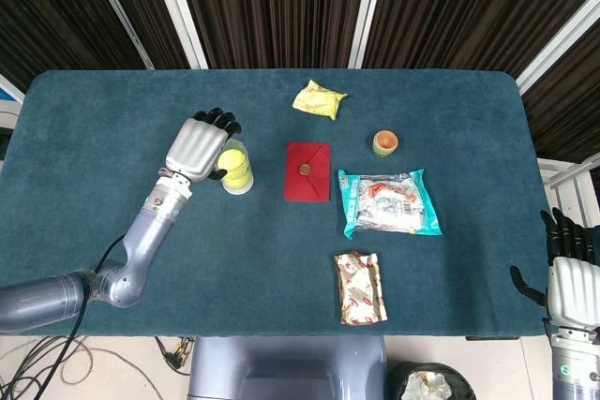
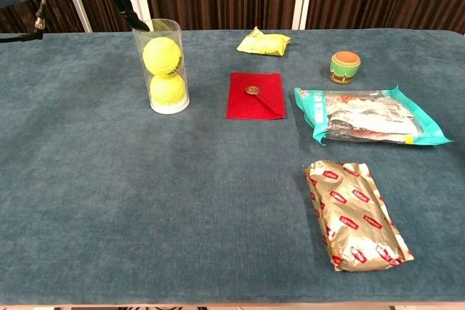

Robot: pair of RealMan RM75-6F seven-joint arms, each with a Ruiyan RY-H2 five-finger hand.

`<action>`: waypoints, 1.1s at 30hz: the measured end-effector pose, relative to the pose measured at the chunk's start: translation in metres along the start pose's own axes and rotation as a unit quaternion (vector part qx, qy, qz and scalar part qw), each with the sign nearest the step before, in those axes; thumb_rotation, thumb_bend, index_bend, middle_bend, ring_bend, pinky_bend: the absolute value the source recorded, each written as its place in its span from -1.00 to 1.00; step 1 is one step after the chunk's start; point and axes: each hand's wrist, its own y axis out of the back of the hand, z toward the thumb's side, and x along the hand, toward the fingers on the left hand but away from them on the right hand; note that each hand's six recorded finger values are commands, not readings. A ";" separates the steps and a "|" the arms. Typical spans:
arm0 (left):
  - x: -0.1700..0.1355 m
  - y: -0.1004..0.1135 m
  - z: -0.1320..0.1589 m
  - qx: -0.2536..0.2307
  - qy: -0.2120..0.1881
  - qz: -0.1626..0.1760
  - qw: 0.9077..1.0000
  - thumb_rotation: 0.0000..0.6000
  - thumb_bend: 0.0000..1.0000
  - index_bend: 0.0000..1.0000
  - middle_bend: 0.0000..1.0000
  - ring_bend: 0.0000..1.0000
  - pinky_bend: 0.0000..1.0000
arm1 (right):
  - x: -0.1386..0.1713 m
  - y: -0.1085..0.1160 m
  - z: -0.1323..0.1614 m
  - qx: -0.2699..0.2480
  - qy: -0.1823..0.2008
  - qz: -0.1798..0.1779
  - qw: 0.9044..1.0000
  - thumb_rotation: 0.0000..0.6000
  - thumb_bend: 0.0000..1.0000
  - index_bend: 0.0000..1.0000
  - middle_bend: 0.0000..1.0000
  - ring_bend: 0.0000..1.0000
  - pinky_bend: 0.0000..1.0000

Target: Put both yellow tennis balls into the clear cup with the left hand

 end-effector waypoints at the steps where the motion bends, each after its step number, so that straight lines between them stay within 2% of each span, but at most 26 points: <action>1: -0.001 0.004 0.000 -0.004 0.000 0.005 1.000 1.00 -0.84 -0.39 -0.57 -0.68 -0.45 | 0.000 0.000 0.000 -0.001 -0.001 0.000 1.000 1.00 -0.33 -1.00 -1.00 -0.90 -0.85; 7: -0.033 0.040 -0.017 0.005 -0.007 0.051 0.999 1.00 -0.84 -0.49 -0.67 -0.74 -0.46 | 0.000 0.003 -0.002 -0.004 -0.003 -0.001 1.000 1.00 -0.33 -1.00 -1.00 -0.90 -0.85; 11: -0.070 0.042 -0.048 0.014 0.016 0.041 0.999 1.00 -0.84 -0.61 -0.79 -0.80 -0.48 | 0.001 0.003 0.000 -0.005 -0.001 -0.001 1.000 1.00 -0.33 -1.00 -1.00 -0.90 -0.86; 15: -0.113 0.021 -0.080 0.006 0.052 0.007 0.999 1.00 -0.84 -0.65 -0.87 -0.89 -0.56 | 0.002 0.000 0.002 -0.003 0.002 0.004 1.000 1.00 -0.33 -1.00 -1.00 -0.90 -0.85; 21: -0.167 -0.017 -0.108 0.005 0.068 -0.022 0.997 1.00 -0.84 -0.68 -0.93 -0.97 -0.69 | 0.002 -0.001 0.005 -0.003 0.011 0.006 1.000 1.00 -0.33 -1.00 -1.00 -0.90 -0.85; 33: -0.225 -0.060 -0.135 -0.008 0.061 0.016 0.998 1.00 -0.84 -0.68 -0.94 -1.00 -0.74 | 0.004 0.000 0.013 -0.004 0.058 0.009 0.998 1.00 -0.33 -1.00 -1.00 -0.90 -0.85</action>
